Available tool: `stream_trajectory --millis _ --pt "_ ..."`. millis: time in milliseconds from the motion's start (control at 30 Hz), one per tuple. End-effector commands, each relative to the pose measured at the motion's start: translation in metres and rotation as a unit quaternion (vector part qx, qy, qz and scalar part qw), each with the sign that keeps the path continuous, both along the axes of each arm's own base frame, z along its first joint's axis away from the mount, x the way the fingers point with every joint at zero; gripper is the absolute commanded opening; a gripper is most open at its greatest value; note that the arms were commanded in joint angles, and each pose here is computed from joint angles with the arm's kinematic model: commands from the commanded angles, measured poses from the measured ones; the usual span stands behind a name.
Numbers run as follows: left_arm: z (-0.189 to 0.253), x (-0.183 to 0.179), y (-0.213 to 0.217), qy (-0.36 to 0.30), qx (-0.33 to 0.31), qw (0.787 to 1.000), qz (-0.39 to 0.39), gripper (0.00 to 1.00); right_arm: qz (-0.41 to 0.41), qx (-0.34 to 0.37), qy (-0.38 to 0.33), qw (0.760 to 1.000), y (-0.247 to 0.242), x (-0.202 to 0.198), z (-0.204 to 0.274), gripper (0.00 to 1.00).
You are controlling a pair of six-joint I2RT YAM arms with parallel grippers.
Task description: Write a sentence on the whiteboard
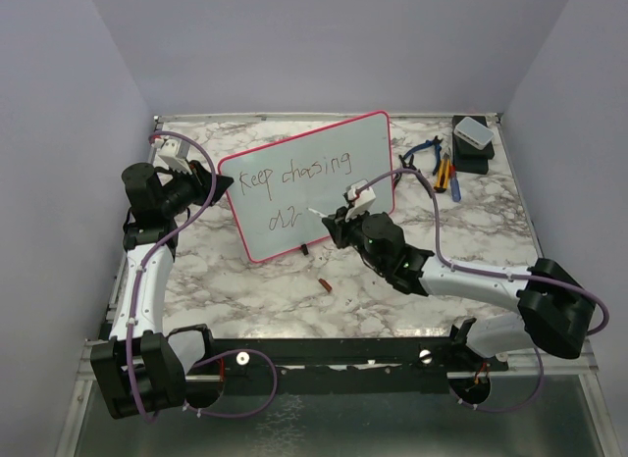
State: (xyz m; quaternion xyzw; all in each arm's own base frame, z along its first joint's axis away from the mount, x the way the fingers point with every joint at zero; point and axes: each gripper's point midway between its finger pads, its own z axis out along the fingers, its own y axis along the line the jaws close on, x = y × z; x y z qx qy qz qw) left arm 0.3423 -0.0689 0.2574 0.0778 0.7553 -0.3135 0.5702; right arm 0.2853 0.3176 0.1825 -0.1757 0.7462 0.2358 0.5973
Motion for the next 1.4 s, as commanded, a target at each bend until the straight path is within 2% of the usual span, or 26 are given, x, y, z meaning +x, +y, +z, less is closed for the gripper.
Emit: stream_trajectory --millis 0,433,700,1067,1367 --pt "-0.005 -0.003 -0.001 0.003 0.002 1.000 -0.002 0.00 -0.004 -0.011 0.006 1.000 -0.002 0.004 -0.012 0.01" --pt "-0.005 -0.003 -0.001 0.002 0.001 1.000 -0.002 0.00 -0.033 -0.033 0.021 0.999 -0.016 0.007 -0.028 0.01" --pt "-0.005 -0.003 -0.001 0.003 0.001 1.000 -0.002 0.00 -0.051 -0.033 0.002 0.998 -0.025 0.014 -0.015 0.01" --pt "-0.005 -0.003 -0.001 0.003 0.001 1.000 -0.002 0.00 -0.004 -0.013 -0.012 1.000 0.001 0.016 0.000 0.01" --pt "-0.005 -0.003 -0.001 0.003 0.001 1.000 -0.002 0.00 0.028 -0.029 0.018 0.999 0.011 0.008 -0.025 0.01"
